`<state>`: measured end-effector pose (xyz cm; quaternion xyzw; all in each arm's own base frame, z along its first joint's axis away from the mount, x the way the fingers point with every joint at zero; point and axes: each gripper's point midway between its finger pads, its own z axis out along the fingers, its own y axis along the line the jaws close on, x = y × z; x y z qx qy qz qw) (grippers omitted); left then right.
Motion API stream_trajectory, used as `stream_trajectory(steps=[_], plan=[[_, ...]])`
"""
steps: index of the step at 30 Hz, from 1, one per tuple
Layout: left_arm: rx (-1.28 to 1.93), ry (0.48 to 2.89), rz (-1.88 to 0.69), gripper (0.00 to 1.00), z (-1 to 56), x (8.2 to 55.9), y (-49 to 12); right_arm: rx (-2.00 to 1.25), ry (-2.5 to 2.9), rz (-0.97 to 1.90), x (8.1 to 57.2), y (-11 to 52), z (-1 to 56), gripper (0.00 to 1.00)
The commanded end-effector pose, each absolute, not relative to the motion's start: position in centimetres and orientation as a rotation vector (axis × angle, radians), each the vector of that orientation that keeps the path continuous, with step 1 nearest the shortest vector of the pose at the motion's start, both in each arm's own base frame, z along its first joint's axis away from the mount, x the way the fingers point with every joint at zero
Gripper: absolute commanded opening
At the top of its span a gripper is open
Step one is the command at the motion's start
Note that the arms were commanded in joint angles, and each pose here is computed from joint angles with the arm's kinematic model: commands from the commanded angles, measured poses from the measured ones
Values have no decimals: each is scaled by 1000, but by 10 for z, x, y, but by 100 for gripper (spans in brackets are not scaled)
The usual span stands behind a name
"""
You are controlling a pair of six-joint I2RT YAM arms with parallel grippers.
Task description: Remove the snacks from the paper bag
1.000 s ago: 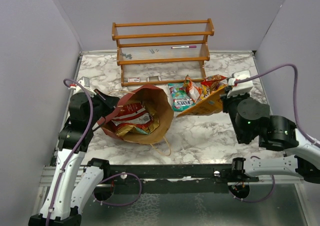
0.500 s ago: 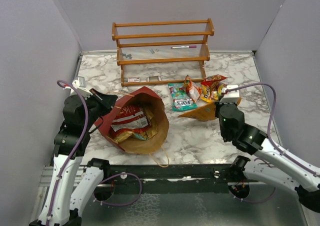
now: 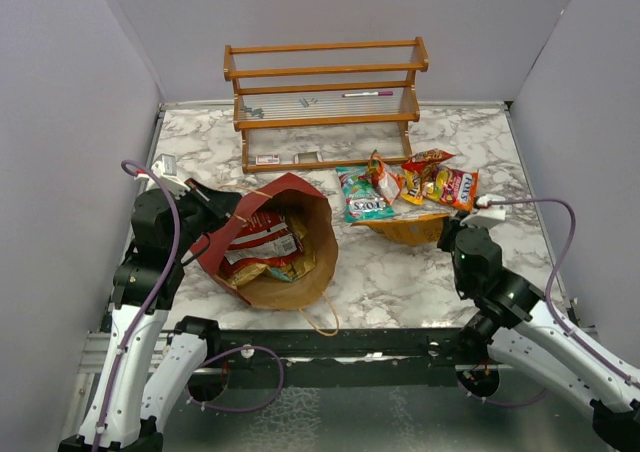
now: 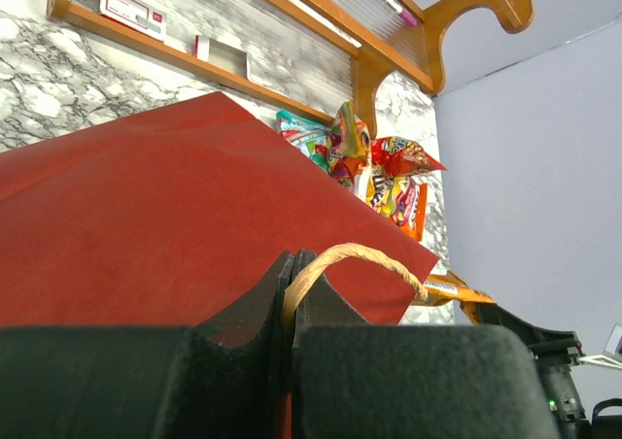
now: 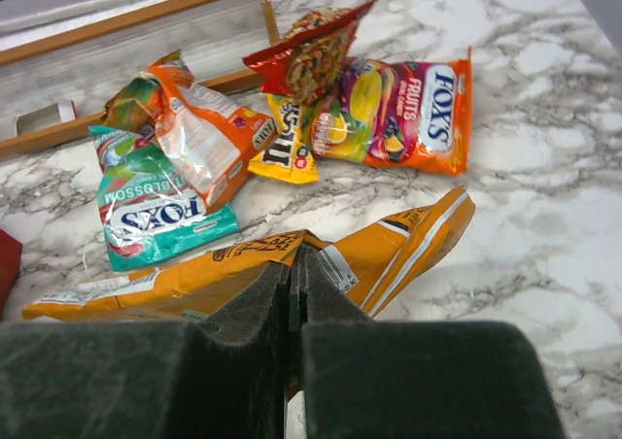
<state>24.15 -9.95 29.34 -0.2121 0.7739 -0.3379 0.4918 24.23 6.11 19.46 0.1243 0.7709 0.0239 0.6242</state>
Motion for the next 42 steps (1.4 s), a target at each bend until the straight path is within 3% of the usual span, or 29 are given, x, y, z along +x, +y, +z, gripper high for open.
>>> stream_trajectory(steps=[1, 5, 15, 21, 25, 30, 35, 42], plan=[[-489, 1849, -859, 0, 300, 244, -104, 435, 1715, 52, 237, 43, 192, 3], [-491, 1851, -851, 0, 298, 244, -103, 516, 1765, 43, 234, 42, 173, 8], [-493, 1854, -856, 0, 297, 243, -104, 682, 1840, 83, 224, 44, 140, 10], [-488, 1856, -877, 0, 298, 247, -108, 746, 1847, 97, 215, 37, 144, 32], [-473, 1851, -884, 0, 304, 246, -109, 710, 1846, 163, 210, 40, 157, 57], [-468, 1845, -875, 0, 310, 242, -107, 636, 1807, 321, 203, 49, 188, 74], [-472, 1856, -882, 0, 305, 241, -108, 511, 1741, 470, 199, 64, 216, 84], [-479, 1850, -904, 0, 304, 240, -110, 296, 1791, 543, 202, 98, 225, 84]])
